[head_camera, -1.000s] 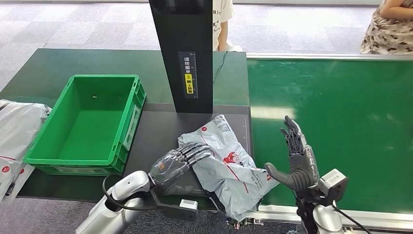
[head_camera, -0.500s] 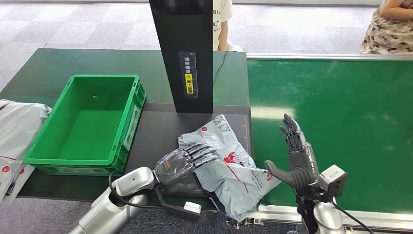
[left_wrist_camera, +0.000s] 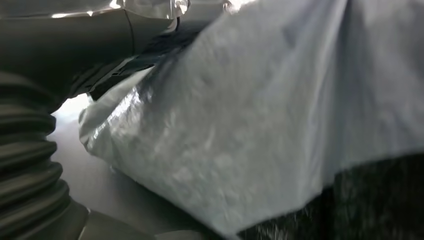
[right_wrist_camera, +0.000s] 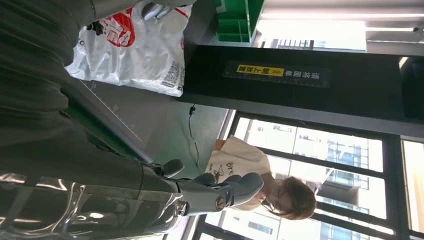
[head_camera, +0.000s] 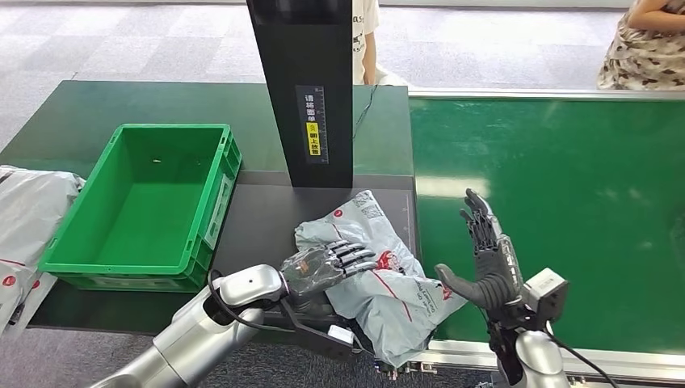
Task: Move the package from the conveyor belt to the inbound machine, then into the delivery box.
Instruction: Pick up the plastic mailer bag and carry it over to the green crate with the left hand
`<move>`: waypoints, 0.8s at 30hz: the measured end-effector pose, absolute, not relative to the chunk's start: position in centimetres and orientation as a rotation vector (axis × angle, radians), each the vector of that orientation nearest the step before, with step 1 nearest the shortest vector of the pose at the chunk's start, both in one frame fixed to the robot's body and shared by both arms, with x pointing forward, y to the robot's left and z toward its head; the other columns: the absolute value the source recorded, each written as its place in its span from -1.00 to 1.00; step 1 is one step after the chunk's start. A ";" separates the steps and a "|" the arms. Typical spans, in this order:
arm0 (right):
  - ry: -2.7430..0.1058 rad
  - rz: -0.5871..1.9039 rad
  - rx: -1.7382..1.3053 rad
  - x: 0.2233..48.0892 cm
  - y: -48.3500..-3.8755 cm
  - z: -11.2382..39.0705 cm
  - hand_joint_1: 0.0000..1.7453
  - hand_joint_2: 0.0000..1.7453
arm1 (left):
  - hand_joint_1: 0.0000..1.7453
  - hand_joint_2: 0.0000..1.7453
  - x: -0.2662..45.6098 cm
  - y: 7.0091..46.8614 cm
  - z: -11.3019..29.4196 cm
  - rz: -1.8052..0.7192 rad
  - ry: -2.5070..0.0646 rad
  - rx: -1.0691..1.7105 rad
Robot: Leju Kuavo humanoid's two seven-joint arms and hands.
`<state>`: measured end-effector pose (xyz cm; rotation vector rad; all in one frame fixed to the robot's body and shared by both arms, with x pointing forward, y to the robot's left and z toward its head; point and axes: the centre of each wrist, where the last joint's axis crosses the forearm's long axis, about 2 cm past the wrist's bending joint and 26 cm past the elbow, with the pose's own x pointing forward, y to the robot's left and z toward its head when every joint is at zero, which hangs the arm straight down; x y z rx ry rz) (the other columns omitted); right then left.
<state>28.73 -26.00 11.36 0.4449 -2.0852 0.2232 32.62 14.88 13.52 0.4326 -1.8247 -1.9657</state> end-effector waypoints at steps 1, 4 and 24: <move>-2.083 0.223 0.443 28.8 -26.0 11.3 -1.00 1.00 | -1.00 1.00 32.8 14.8 13.4 -1.976 -1.799 0.428; -2.077 0.220 0.436 29.0 -26.0 11.1 -1.00 1.00 | -0.59 1.00 33.4 14.4 13.3 -2.005 -1.722 0.409; -2.058 0.195 0.417 28.0 -25.8 10.1 -1.00 1.00 | 1.00 1.00 34.0 14.5 12.4 -1.919 -1.871 0.374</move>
